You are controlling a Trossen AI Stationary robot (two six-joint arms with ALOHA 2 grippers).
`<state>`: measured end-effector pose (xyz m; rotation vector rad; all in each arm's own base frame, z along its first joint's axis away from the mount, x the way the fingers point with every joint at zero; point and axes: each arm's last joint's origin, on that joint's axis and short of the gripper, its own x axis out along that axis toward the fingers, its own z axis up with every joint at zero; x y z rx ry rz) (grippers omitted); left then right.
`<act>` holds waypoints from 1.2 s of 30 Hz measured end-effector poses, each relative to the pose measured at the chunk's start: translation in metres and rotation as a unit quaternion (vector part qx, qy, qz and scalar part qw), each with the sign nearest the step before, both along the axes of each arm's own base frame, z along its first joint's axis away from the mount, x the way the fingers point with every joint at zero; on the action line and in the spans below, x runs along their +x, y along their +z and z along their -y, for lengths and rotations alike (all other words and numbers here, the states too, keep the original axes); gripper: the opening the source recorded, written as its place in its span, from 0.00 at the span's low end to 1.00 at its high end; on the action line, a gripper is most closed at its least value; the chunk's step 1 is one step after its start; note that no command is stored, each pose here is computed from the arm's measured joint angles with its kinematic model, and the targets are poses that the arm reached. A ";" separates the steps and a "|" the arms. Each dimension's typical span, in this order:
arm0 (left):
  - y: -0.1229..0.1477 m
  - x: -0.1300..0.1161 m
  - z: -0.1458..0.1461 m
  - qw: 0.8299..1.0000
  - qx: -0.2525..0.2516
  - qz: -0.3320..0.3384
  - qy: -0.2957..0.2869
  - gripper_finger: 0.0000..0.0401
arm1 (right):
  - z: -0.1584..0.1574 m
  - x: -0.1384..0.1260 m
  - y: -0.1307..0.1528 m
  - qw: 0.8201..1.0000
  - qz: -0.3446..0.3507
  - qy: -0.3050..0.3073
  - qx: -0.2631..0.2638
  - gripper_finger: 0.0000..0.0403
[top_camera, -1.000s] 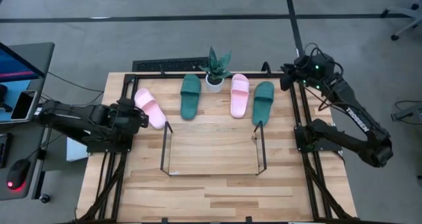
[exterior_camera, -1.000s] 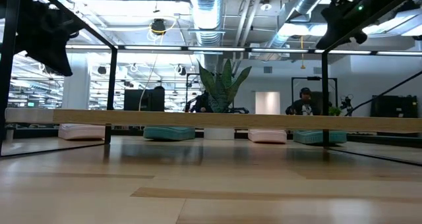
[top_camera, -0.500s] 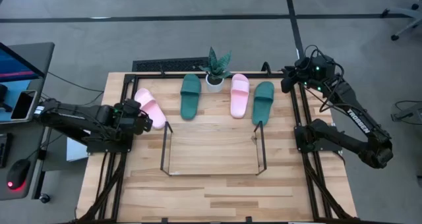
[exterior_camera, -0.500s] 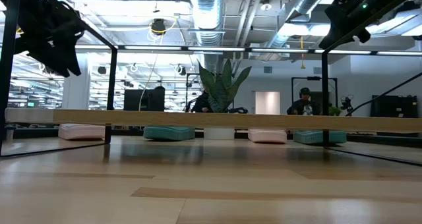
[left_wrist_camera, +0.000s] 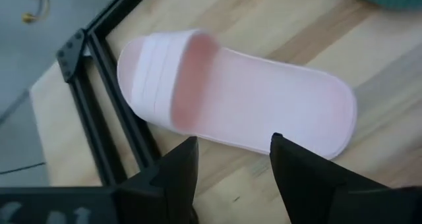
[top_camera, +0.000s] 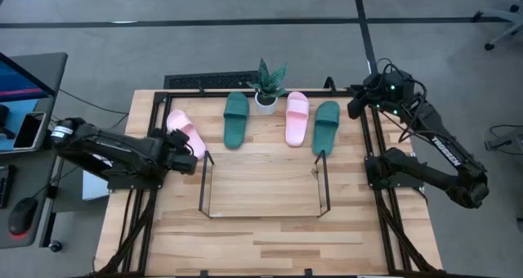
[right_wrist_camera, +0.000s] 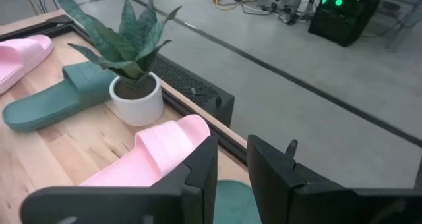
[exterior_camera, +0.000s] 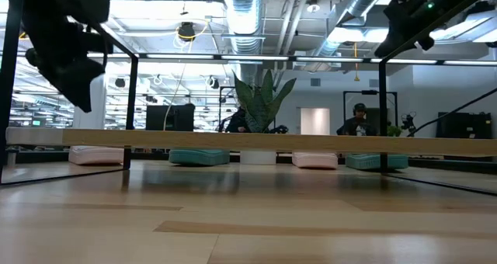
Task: Pick and place slides into the shelf
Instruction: Put the left pink slide on the shelf
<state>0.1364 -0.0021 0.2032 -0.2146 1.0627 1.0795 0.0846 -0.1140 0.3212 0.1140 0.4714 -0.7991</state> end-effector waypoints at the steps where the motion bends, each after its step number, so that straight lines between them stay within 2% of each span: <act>1: -0.002 0.002 0.001 1.000 0.001 -0.012 -0.007 0.44 | -0.001 -0.001 0.001 1.000 0.001 -0.001 -0.002 0.19; 4: -0.007 0.005 0.005 0.998 -0.007 -0.048 -0.038 0.44 | -0.004 -0.003 0.003 1.000 0.006 -0.001 -0.012 0.19; 7: -0.009 0.007 0.011 0.995 -0.039 -0.062 -0.073 0.44 | -0.009 -0.007 0.006 1.000 0.006 0.004 -0.030 0.19; 12: -0.001 0.005 0.018 0.986 -0.127 -0.001 -0.111 0.44 | -0.015 -0.011 0.010 0.999 0.006 0.009 -0.052 0.19; 15: 0.011 -0.003 0.016 0.980 -0.151 0.052 -0.119 0.44 | -0.018 -0.013 0.011 0.998 0.006 0.011 -0.058 0.19; 19: 0.024 -0.021 0.011 0.974 -0.159 0.109 -0.119 0.44 | -0.021 -0.015 0.012 0.998 0.003 0.014 -0.068 0.19; 22: 0.029 -0.031 0.007 0.971 -0.165 0.126 -0.121 0.44 | -0.022 -0.016 0.011 0.997 -0.001 0.016 -0.069 0.19; 25: 0.030 -0.038 0.004 0.973 -0.156 0.108 -0.132 0.44 | -0.022 -0.016 0.010 0.997 -0.009 0.019 -0.069 0.19; 29: 0.030 -0.035 0.001 0.978 -0.119 0.092 -0.147 0.44 | -0.022 -0.016 0.009 0.998 -0.013 0.019 -0.063 0.19; 36: 0.025 -0.024 0.000 0.980 -0.115 0.069 -0.145 0.44 | -0.022 -0.016 0.008 0.998 -0.015 0.019 -0.059 0.19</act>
